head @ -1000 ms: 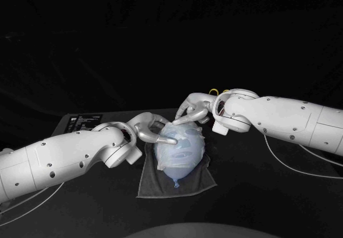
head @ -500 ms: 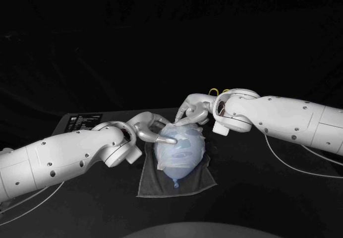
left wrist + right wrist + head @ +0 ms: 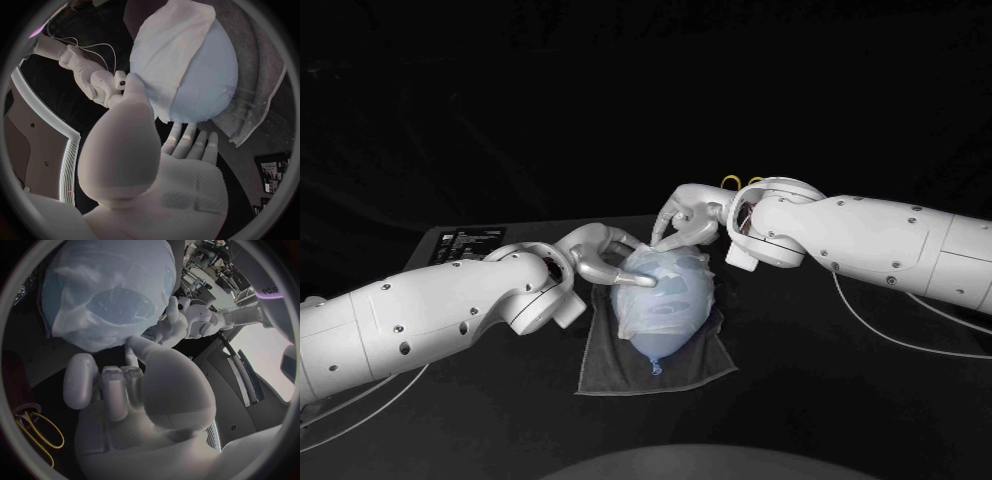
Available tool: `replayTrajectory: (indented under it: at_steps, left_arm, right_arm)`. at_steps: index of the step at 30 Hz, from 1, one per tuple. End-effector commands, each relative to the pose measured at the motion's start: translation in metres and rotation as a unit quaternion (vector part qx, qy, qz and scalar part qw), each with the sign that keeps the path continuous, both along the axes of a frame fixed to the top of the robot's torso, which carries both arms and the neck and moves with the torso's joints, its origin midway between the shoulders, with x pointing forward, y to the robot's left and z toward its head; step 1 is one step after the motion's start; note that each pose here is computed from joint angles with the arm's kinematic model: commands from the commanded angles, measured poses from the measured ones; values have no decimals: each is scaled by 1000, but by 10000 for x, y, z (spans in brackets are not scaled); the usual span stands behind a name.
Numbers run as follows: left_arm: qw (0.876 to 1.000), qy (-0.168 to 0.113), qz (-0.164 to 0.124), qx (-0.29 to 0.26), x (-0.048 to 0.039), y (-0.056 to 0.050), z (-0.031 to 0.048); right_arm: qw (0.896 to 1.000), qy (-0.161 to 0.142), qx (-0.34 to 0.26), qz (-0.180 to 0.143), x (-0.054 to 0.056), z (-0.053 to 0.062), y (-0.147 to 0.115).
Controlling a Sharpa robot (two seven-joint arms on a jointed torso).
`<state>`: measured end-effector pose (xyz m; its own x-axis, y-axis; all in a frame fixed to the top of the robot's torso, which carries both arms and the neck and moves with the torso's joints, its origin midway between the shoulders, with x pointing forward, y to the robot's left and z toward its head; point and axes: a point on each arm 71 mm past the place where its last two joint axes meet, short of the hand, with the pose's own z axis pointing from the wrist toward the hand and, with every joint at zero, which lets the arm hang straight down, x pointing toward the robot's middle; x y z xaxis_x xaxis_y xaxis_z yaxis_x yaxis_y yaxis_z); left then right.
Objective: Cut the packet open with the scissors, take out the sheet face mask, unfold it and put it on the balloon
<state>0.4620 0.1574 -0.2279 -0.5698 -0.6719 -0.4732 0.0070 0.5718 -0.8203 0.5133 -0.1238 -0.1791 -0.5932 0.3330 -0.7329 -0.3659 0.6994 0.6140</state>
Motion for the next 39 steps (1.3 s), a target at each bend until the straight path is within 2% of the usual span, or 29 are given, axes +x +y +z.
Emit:
replayTrajectory:
  at_steps: [1, 13, 23, 31, 39]
  left_arm:
    - [1000, 14, -12, 1, -36, -29, -33]
    - [1000, 16, -16, 0, -49, -49, -36]
    - [1000, 18, -18, 0, -55, -57, -45]
    - [1000, 18, -17, 1, -48, -49, -50]
    - [1000, 18, -16, 0, -44, -46, -53]
  right_arm:
    - [999, -33, 4, -24, 25, 8, -36]
    - [994, -64, 25, -90, 89, 57, -76]
    - [990, -81, 8, -112, 122, 57, -108]
    - [997, -27, 20, -73, 77, 5, -76]
    - [999, 30, 19, -31, 40, -58, -51]
